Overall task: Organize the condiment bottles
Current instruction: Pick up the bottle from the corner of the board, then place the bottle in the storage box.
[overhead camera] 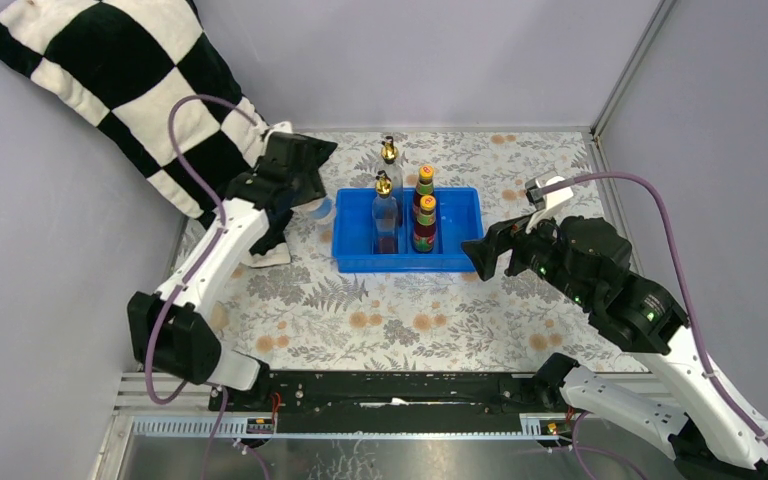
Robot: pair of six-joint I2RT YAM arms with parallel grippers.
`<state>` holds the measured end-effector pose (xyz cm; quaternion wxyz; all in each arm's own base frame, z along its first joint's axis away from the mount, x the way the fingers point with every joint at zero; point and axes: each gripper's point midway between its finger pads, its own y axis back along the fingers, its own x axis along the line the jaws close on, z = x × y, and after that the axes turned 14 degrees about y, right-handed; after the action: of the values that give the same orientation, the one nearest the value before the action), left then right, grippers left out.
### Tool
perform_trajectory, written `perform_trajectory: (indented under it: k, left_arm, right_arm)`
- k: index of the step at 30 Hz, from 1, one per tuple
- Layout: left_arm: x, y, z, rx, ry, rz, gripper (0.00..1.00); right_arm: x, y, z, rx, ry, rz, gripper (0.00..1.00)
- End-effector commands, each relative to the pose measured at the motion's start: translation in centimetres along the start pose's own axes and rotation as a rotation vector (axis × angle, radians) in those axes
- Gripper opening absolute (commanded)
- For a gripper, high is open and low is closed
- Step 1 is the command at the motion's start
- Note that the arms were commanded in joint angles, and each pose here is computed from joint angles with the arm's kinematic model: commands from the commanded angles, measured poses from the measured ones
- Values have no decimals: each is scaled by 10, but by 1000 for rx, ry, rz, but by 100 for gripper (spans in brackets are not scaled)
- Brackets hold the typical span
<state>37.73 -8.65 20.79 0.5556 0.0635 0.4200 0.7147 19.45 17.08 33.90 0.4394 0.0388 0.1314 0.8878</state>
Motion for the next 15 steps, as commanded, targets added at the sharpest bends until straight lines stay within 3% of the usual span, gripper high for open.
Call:
perform_trajectory:
  k: [1,7,15]
  left_arm:
    - [-56,6,20,-70,-36,-83,0]
    - [-89,-22,18,-28,-125,-95,0]
    - [-84,-58,-1,18,-172,-56,0]
  right_arm:
    - [6,-5,9,-33,-28,25,95]
    - [7,-8,6,-26,-40,27,95]
    - [7,-16,2,-10,-41,26,95]
